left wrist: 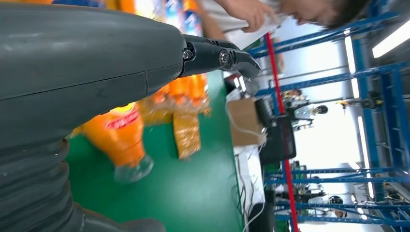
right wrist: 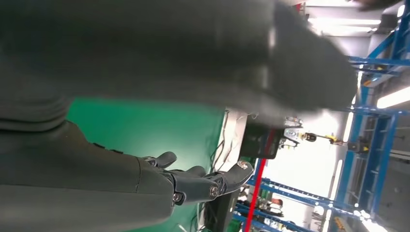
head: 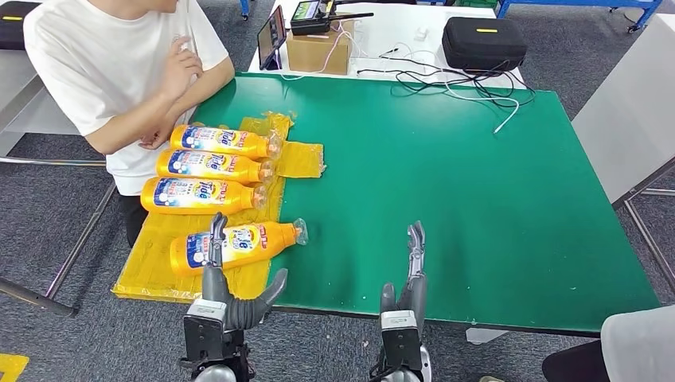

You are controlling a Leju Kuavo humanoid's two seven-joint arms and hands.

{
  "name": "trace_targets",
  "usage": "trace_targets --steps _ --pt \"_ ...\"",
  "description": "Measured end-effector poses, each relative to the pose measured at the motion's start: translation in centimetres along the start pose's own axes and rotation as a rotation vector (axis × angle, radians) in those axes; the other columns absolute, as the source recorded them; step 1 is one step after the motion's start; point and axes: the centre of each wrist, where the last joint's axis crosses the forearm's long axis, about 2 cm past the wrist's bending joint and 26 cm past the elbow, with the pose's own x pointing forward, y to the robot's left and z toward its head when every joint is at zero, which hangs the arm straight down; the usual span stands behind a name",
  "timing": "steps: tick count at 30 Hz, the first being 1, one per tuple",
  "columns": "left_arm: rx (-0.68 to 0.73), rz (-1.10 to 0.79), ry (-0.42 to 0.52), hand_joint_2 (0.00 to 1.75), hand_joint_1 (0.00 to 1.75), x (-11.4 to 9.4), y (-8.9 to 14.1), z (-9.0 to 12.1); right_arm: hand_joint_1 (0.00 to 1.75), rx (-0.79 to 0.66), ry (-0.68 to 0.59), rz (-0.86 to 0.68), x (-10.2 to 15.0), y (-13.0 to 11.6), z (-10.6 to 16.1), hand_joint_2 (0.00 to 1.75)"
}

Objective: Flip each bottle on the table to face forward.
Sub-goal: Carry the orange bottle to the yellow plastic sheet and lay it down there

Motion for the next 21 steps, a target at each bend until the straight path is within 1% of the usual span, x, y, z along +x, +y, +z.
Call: trace_targets --steps 4,10,15,21 --pt "0.022 0.061 0.030 1.75 0.00 -0.4 -0.4 0.6 0.00 -0.003 -0.044 -0.016 0.6 -0.2 -0.2 1.75" --pt "0.083 0.111 0.023 1.75 0.00 -0.4 -0.7 0.2 0.00 -0.011 -0.161 0.014 2.0 -0.5 -0.9 1.75" --pt "0.114 0.094 -0.034 1.75 0.00 0.5 -0.6 -0.4 0.00 -0.040 -0.176 0.000 2.7 -0.8 -1.1 1.75" --pt "0.151 0.084 -0.052 1.75 0.00 1.0 -0.1 -0.6 0.00 -0.064 -0.191 0.001 3.2 -1.3 -1.2 1.75"
